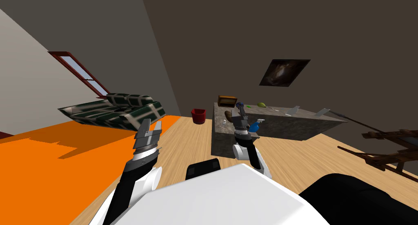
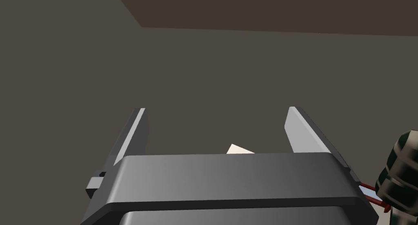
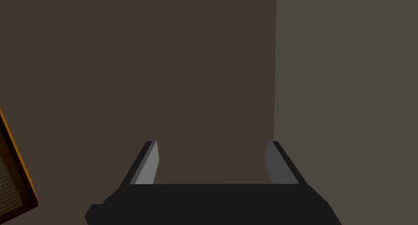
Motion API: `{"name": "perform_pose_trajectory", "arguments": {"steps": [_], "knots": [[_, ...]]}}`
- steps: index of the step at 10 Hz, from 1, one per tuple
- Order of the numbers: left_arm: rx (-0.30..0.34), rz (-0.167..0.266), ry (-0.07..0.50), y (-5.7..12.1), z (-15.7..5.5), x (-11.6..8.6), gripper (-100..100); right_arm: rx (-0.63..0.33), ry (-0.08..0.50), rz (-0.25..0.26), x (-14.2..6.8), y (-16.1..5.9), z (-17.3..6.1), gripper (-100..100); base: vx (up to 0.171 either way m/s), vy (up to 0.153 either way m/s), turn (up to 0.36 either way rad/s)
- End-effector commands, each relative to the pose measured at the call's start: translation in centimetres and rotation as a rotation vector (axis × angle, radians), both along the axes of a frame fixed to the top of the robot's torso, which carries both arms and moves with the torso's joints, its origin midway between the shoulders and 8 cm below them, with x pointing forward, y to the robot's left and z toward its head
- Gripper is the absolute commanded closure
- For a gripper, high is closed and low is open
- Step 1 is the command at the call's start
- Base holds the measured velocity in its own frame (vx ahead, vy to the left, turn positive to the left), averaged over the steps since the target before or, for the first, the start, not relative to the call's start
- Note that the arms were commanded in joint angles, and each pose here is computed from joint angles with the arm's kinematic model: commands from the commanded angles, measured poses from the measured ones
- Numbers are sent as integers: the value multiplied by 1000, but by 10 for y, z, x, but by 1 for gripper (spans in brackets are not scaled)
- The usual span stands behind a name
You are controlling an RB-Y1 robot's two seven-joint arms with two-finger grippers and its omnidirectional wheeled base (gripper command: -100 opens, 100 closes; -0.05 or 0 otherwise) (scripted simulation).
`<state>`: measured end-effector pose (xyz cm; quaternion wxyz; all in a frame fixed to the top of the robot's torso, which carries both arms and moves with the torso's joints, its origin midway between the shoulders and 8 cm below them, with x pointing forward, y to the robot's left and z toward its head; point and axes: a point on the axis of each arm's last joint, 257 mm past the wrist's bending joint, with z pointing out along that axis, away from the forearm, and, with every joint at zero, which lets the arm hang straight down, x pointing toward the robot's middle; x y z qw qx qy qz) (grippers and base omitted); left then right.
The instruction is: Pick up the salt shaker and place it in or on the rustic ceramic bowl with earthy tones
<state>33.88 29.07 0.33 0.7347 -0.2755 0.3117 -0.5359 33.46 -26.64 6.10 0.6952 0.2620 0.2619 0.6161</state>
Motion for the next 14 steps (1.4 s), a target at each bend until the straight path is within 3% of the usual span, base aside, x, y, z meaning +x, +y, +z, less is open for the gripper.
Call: {"name": "perform_pose_trajectory", "arguments": {"steps": [1,5,10,11,14], "knots": [[0,0,0,0,0,0,0,-50,13,-1,3,4,-4,-100,-1,6,-14],[0,0,0,0,0,0,0,-227,58,-61,21,9,-23,-100,-6,29,-28],[0,0,0,0,0,0,0,-490,125,-227,54,-1,-60,-100,-2,45,-49],[0,0,0,0,0,0,0,-501,126,-232,54,0,-60,-100,4,26,-19],[0,0,0,0,0,0,0,-671,169,-344,76,-12,-85,-100,-2,28,-51]]}}
